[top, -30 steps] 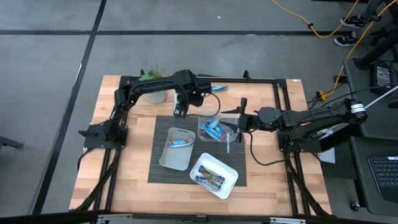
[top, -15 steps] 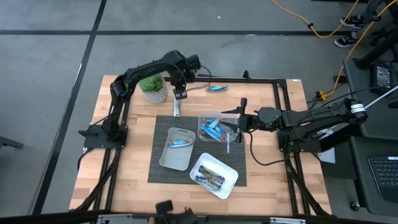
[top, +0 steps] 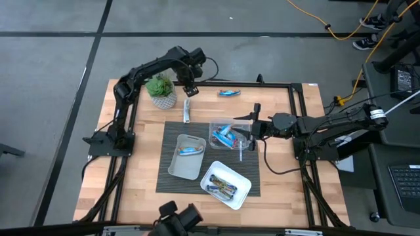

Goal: Pick and place Granola Bars by type
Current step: Put the orange granola bar into the gray bin

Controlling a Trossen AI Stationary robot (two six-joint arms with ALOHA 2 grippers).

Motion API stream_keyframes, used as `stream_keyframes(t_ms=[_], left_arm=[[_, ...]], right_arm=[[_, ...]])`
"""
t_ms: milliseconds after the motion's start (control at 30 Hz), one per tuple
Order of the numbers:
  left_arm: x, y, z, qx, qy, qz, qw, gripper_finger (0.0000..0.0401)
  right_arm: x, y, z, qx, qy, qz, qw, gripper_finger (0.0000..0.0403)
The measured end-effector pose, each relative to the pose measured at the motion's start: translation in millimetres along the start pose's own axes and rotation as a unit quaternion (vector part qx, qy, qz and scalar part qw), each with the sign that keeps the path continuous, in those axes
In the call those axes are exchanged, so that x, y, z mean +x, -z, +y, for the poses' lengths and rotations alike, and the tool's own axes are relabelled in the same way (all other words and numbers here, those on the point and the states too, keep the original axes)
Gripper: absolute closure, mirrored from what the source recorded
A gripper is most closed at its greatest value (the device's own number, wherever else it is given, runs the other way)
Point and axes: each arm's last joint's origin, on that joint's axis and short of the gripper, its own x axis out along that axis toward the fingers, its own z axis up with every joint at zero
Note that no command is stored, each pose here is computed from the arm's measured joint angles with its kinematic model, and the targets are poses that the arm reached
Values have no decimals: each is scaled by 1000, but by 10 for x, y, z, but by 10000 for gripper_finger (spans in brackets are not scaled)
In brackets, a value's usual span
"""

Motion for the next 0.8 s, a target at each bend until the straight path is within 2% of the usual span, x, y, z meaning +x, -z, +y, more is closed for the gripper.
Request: stream_keyframes(t_ms=[233, 367, 800], left_arm=[[412, 121, -57, -2, 7, 54, 999, 232], [607, 203, -62, 7, -8, 79, 997, 232], [654, 227, -178, 48, 27, 82, 995, 167]], right_arm=[[0, 5, 3, -1, -1, 2, 1000, 211], [0, 4, 3, -1, -1, 2, 1000, 211], [0, 4, 2, 0, -1, 2, 1000, 211]])
